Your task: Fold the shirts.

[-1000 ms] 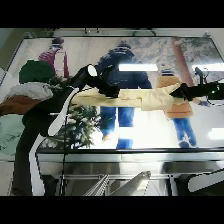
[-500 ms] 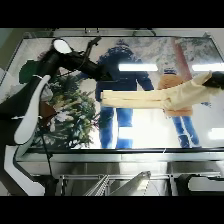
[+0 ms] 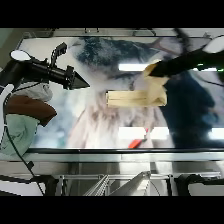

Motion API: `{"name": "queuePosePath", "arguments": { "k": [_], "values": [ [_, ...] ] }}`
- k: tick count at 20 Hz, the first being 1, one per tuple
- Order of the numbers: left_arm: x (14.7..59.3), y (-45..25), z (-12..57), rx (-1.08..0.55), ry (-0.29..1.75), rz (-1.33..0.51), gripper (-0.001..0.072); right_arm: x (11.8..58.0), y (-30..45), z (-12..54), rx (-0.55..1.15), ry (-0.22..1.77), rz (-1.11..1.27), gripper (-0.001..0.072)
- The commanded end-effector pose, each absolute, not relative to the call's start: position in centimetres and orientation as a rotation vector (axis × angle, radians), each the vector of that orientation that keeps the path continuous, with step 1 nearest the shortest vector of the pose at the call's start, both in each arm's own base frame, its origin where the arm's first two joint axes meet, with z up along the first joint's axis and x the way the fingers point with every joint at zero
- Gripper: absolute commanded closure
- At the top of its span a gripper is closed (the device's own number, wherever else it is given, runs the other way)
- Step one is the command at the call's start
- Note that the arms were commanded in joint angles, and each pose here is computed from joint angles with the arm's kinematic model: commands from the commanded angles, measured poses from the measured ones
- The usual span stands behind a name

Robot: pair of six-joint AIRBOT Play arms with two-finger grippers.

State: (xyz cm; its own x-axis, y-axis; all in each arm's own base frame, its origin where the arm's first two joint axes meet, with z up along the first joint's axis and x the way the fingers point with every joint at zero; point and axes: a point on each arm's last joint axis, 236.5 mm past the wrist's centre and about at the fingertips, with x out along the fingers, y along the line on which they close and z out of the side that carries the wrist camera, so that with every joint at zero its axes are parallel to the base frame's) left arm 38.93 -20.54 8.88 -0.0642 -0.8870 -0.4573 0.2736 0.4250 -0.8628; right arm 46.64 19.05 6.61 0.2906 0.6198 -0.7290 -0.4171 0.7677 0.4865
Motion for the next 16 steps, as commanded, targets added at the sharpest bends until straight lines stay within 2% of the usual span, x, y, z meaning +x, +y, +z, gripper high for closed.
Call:
{"name": "queuePosePath", "arguments": {
  "k": [1, 2, 5, 8, 10, 12, 14, 16],
  "values": [
    [36.3, -19.6, 7.7, -0.659, 1.331, -1.081, 0.0689, 45.9, 30.7, 0.0, 0.171, 1.088, 0.791, 0.0385],
    [35.7, -19.6, 7.4, -0.662, 1.34, -1.09, 0.0689, 45.6, 32.6, -1.3, 0.194, 1.099, 0.791, 0.0344],
    [34.6, -19.5, 6.8, -0.661, 1.349, -1.103, 0.069, 45.8, 32.3, -0.2, 0.16, 1.064, 0.789, 0.0344],
    [33.9, -19.4, 6.7, -0.654, 1.347, -1.118, 0.0689, 46.0, 22.7, 1.2, 0.022, 1.149, 0.647, 0.0343],
    [34.0, -19.2, 6.8, -0.658, 1.343, -1.119, 0.069, 46.4, 14.7, 1.5, 0.023, 1.216, 0.496, 0.0323],
    [34.2, -18.8, 6.8, -0.664, 1.339, -1.11, 0.069, 47.2, 8.1, 0.5, 0.167, 1.254, 0.356, 0.004],
    [34.3, -18.5, 6.8, -0.669, 1.337, -1.104, 0.0691, 47.4, 3.6, -2.0, 0.313, 1.295, 0.275, 0.004],
    [34.3, -18.5, 6.8, -0.67, 1.337, -1.105, 0.0691, 47.3, 2.5, -4.6, 0.458, 1.337, 0.315, 0.004]
  ]
}}
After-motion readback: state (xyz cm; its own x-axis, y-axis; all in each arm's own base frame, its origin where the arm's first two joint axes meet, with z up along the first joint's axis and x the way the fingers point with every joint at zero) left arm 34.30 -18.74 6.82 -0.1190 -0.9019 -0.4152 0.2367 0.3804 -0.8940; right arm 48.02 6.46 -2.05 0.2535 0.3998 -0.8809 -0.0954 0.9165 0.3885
